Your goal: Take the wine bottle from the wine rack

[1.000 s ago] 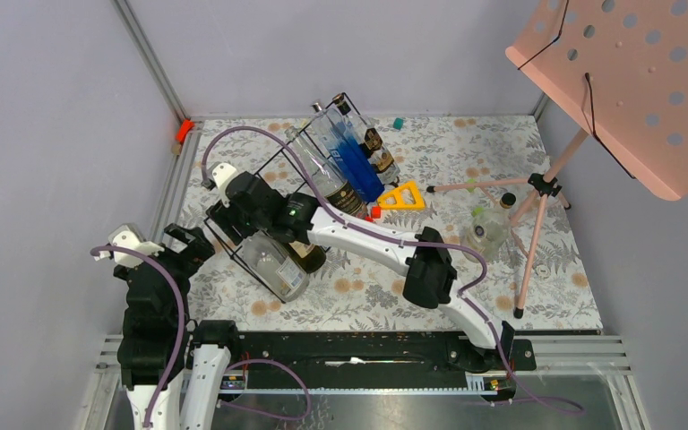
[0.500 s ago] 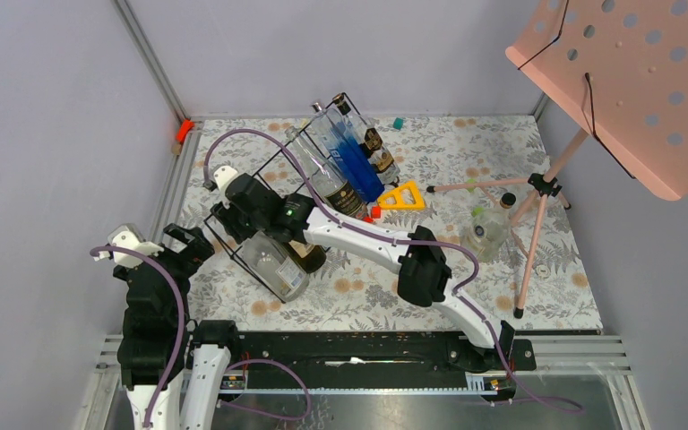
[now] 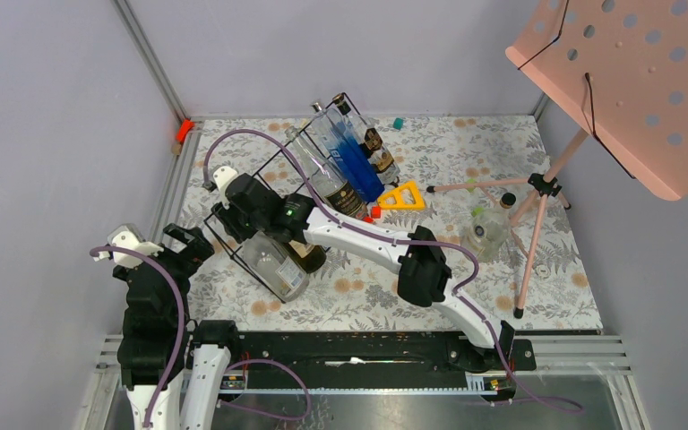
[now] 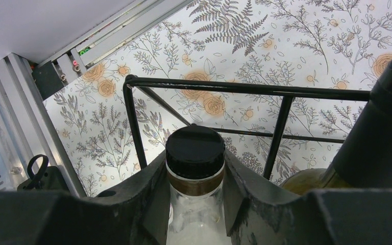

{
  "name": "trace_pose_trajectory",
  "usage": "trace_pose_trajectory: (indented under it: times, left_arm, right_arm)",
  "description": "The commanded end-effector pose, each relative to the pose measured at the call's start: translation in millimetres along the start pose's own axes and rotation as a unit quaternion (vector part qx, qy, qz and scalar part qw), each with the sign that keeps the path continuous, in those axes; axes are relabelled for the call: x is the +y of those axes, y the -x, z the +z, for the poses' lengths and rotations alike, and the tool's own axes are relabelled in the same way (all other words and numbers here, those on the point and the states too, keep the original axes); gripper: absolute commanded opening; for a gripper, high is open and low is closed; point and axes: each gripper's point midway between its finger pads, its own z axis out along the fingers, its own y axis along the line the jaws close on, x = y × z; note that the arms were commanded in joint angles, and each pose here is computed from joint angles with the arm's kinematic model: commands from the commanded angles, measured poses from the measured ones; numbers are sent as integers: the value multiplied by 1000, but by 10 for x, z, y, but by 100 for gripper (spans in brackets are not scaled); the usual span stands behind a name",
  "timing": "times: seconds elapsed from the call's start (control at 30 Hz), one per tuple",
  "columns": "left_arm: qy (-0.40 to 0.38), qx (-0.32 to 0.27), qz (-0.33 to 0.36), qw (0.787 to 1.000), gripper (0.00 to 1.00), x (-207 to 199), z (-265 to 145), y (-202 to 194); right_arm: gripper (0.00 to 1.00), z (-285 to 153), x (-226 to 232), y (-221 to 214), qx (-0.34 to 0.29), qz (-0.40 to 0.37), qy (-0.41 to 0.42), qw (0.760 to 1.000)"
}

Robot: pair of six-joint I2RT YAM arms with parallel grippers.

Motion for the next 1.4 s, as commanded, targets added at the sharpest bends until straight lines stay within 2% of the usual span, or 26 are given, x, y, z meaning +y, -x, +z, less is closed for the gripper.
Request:
trace_pose_trajectory:
  times: [0.0,0.4,0.77,1.03,1.37]
  left_arm:
    - [5,-16,-11,1000,99,7,-6,76]
    - [9,-17,-12,1000,99,19,-1,74]
    - [9,-16,-12,1000,99,18,4,72]
    - [9,-14,-11,1000,99,16,9,63]
    - [0,-8,-8,1000,99,-19,16,38]
  right_arm:
    - [0,-202,-133,433,-57,5,-20,998]
    - [0,-526,-20,770,-105,36,3,994]
    - [0,-921,38,1090,-156,27,4,987]
    - [0,-1189,128,1125,-185,4,0,983]
    - [0,-1507,52,968,-203,2,-14,979]
